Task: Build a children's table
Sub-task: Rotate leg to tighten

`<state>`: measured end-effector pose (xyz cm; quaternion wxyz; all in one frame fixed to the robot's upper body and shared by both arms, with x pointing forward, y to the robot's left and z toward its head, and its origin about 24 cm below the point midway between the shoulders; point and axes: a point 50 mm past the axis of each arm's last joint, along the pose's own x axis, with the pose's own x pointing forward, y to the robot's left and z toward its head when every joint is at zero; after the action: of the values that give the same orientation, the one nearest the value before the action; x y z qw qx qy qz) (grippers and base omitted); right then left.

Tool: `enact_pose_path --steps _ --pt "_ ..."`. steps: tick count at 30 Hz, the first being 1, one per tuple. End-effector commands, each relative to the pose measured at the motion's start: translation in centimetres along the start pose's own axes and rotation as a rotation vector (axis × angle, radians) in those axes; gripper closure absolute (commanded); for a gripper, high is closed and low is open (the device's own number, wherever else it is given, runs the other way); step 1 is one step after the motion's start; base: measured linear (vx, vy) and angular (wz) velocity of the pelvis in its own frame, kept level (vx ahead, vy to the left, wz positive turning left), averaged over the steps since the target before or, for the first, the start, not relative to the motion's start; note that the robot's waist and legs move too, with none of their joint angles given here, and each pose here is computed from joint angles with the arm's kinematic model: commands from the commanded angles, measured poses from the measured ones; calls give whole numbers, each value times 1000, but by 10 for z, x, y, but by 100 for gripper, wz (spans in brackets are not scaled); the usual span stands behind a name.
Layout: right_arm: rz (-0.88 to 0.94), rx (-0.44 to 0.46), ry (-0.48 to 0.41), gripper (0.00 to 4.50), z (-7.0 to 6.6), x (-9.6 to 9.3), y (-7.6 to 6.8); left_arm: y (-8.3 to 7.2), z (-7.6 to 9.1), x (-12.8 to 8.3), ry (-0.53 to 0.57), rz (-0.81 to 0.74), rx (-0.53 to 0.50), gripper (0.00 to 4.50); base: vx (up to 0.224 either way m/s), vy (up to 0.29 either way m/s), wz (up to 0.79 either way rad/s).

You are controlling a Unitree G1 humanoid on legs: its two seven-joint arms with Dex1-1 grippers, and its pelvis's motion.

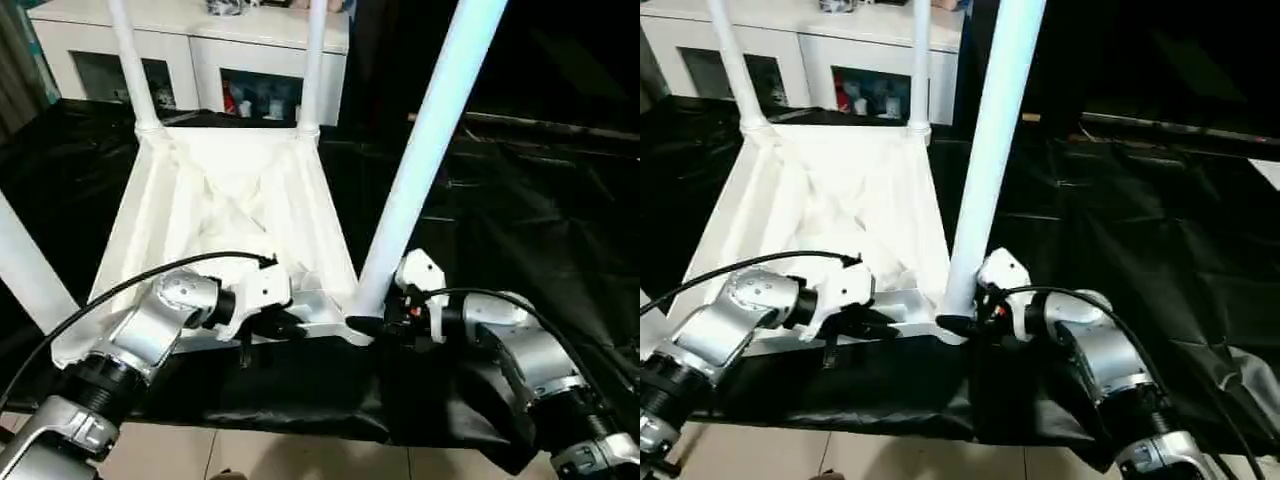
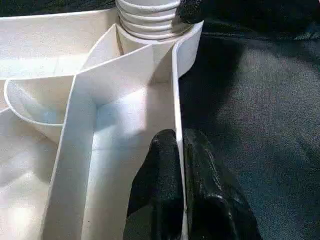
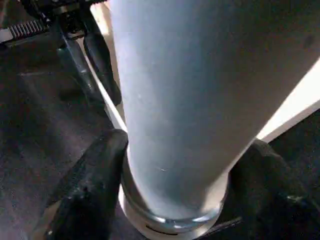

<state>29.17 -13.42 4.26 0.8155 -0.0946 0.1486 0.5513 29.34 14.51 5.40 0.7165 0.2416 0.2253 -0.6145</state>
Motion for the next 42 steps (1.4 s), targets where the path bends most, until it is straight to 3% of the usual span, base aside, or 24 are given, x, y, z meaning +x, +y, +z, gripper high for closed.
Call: enact_pose_path --steps 1,3,8,13,15,18,19,20,22,23,25,28,30,32,36,42 --pt "-74 31 18 177 -7 -3 -7 0 -9 0 19 36 -44 450 0 0 0" --pt "-243 117 -6 179 -18 4 -12 11 -9 7 15 184 -76 450 0 0 0" --pt "-464 239 5 181 -24 31 -14 26 -1 27 -18 360 -195 450 0 0 0" --pt "-607 286 13 181 -16 63 -12 36 9 43 1 500 -237 450 0 0 0" --pt "-575 280 4 181 -10 79 -7 37 13 49 28 516 -205 450 0 0 0" --pt "-531 291 -29 181 -5 85 -4 36 13 50 32 504 -171 450 0 0 0" --pt "-512 300 -58 125 -3 85 -4 36 12 48 33 501 -166 450 0 0 0" --pt "-502 305 -77 111 -1 84 -5 36 11 47 33 500 -164 450 0 0 0" --pt "-488 311 -136 111 5 80 -9 35 7 43 35 493 -158 450 0 0 0" --pt "-481 308 -161 82 8 76 -12 34 5 41 33 485 -154 450 0 0 0" --pt "-464 288 -198 75 13 68 -18 33 3 37 25 464 -136 450 0 0 0" --pt "-412 243 -212 49 18 54 -25 30 -1 29 15 426 -108 450 0 0 0" --pt "-293 150 -177 49 20 33 -26 25 -4 19 -13 356 -70 450 0 0 0" --pt "-267 132 -166 49 19 28 -26 23 -4 17 -27 335 -57 450 0 0 0" --pt "-62 36 -38 49 7 3 -17 10 -6 0 -80 170 -8 450 0 0 0" --pt "-10 20 -2 49 5 -1 -13 1 1 -9 -135 67 -6 450 0 0 0"
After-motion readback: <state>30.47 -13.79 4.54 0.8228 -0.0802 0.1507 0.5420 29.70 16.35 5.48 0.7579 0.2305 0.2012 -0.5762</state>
